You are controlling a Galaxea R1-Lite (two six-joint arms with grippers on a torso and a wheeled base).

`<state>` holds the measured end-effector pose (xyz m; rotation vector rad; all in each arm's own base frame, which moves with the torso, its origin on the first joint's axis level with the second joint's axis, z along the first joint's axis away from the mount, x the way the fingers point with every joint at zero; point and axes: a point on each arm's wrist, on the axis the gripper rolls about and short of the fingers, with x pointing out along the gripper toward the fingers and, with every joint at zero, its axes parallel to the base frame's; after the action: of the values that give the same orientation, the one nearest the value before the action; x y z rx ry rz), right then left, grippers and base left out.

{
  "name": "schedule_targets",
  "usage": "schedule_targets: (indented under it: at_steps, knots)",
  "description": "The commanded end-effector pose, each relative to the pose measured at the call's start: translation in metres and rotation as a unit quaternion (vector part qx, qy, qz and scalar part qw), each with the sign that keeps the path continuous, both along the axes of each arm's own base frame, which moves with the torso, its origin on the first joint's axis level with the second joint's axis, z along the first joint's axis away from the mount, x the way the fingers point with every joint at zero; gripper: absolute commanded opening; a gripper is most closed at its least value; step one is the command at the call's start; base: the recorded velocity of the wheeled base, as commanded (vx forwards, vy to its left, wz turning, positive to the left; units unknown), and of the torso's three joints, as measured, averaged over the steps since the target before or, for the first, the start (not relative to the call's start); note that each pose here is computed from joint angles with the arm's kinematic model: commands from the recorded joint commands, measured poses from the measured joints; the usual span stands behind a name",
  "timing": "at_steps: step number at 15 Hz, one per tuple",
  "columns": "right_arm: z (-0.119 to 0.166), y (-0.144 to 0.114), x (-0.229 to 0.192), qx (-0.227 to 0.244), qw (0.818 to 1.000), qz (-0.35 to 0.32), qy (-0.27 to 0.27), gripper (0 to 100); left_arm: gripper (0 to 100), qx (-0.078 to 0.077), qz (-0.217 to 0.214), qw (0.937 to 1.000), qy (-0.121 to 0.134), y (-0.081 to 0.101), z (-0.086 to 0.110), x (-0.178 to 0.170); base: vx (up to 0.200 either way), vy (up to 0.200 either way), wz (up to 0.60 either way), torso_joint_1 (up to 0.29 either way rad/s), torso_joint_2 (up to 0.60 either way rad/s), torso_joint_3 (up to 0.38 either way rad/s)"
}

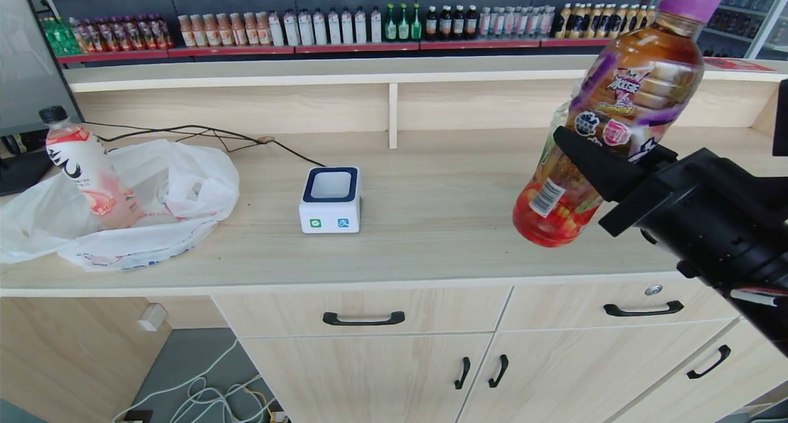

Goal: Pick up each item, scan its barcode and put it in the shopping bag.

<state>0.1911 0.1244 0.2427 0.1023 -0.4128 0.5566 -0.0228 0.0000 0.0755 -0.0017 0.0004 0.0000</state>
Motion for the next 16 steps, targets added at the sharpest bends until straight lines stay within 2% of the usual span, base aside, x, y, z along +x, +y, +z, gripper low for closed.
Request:
schedule_targets:
  at_steps: [1,5,7,10,13,16]
  knots:
    - [-0.005,0.005,0.006,-0.005,1.0,0.002,0.007,0,100,-0.001,0.0,1.0,0.0,0.0,0.0,0.0,0.0,0.0,0.0,0.0,0.0,0.0]
    - [-0.009,0.021,0.017,-0.004,1.0,0.028,0.006,0,100,0.0,0.0,1.0,0.0,0.0,0.0,0.0,0.0,0.0,0.0,0.0,0.0,0.0]
    - [-0.009,0.026,0.014,-0.008,0.997,0.072,0.004,0,100,-0.001,0.0,1.0,0.0,0.0,0.0,0.0,0.0,0.0,0.0,0.0,0.0,0.0]
    - [-0.007,0.026,0.01,0.011,0.993,0.12,-0.002,0,100,0.0,0.0,1.0,0.0,0.0,0.0,0.0,0.0,0.0,0.0,0.0,0.0,0.0]
    - [-0.003,0.019,-0.007,-0.007,0.976,0.214,-0.047,0,100,-0.001,0.0,1.0,0.0,0.0,0.0,0.0,0.0,0.0,0.0,0.0,0.0,0.0]
    - [-0.007,0.022,-0.018,-0.035,0.961,0.269,-0.06,0,100,-0.001,0.0,1.0,0.0,0.0,0.0,0.0,0.0,0.0,0.0,0.0,0.0,0.0]
